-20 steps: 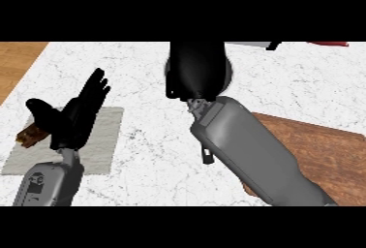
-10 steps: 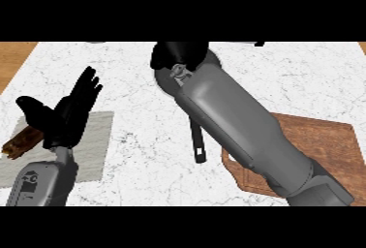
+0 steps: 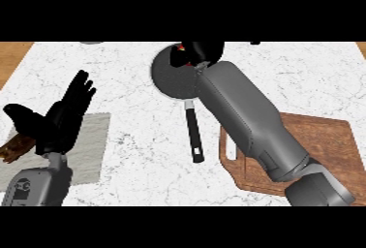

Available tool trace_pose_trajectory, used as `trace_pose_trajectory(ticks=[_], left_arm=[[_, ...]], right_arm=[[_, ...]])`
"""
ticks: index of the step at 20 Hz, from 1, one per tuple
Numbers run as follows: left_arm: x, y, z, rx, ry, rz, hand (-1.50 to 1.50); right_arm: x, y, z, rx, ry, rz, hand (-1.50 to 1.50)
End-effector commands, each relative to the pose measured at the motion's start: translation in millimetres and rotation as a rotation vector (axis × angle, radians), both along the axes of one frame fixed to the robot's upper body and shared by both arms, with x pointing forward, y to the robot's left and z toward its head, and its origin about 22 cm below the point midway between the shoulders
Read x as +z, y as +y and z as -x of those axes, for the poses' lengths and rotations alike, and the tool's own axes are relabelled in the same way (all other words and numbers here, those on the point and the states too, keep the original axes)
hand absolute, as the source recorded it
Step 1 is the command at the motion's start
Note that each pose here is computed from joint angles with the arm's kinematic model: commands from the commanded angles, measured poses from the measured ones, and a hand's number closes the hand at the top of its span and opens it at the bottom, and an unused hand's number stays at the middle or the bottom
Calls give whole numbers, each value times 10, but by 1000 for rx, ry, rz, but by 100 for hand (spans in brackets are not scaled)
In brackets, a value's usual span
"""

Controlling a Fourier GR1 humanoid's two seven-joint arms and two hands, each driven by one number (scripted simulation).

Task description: Pick the tomato from the cutting board and place it in the pan

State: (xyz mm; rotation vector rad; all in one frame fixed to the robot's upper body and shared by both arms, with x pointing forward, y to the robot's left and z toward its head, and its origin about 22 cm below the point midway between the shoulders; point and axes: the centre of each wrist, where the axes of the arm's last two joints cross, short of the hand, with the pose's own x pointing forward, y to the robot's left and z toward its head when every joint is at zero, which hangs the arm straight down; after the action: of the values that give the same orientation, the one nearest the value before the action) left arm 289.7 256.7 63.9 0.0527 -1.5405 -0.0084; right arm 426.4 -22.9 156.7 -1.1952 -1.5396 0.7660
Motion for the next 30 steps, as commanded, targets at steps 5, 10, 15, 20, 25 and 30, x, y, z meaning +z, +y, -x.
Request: trace_pose_trajectory(ticks=[5, 10, 15, 20, 25, 30], left_arm=[[-49, -250, -38, -36, 1, 5, 0], [105, -142, -181, -30, -11, -1, 0], [118, -50, -80, -28, -16, 0, 0], [11, 9, -38, -2, -7, 8, 0], [-39, 13, 8, 36, -1, 10, 0], [-24, -30, 12, 66, 21, 22, 0]], right_arm=[[-461, -268, -145, 9, 39, 3, 150], [-631, -397, -159, -163, 190, -138, -150], [-772, -512, -166, -91, 310, -182, -150], [-840, -583, -143, -30, 159, -318, -150], [-671, -741, -208, -30, 35, -564, -150], [-777, -921, -142, 53, 13, -799, -150]])
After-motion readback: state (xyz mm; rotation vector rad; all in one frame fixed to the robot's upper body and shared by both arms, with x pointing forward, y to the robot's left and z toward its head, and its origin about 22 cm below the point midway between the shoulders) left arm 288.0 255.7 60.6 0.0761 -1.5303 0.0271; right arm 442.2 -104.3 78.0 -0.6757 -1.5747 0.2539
